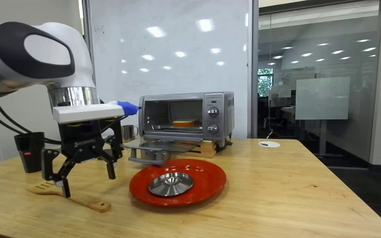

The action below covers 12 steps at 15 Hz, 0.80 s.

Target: Use the spatula to take the bread slice out of the oven

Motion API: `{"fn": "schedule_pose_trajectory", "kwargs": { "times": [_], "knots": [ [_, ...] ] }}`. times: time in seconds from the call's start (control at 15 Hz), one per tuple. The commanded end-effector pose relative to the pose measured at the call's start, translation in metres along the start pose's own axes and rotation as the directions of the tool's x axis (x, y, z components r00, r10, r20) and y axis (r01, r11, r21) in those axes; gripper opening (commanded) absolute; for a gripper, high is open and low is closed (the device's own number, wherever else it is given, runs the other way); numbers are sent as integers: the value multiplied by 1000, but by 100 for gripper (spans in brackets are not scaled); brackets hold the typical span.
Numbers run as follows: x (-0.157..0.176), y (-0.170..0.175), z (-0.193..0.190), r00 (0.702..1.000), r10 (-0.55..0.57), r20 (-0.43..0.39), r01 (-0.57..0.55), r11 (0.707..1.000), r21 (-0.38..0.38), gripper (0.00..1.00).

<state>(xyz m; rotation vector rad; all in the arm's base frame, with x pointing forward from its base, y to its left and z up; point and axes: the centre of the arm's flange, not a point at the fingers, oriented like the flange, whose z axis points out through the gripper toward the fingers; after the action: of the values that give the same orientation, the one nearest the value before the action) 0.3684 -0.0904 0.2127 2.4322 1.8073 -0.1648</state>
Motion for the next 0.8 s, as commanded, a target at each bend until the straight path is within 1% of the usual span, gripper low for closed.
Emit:
{"fn": "schedule_pose_trajectory", "kwargs": {
  "times": [0.0, 0.27, 0.6, 0.67, 0.73],
  "knots": [
    [14, -10, 22, 1000, -29, 6, 29, 999, -31, 100],
    [31, -13, 32, 997, -70, 17, 71, 996, -49, 100],
    [39, -18, 39, 995, -93, 29, 94, 994, -63, 100],
    [40, -18, 39, 995, -96, 31, 98, 993, -65, 91],
    [40, -19, 39, 995, -97, 32, 99, 993, -68, 90]
  ]
}}
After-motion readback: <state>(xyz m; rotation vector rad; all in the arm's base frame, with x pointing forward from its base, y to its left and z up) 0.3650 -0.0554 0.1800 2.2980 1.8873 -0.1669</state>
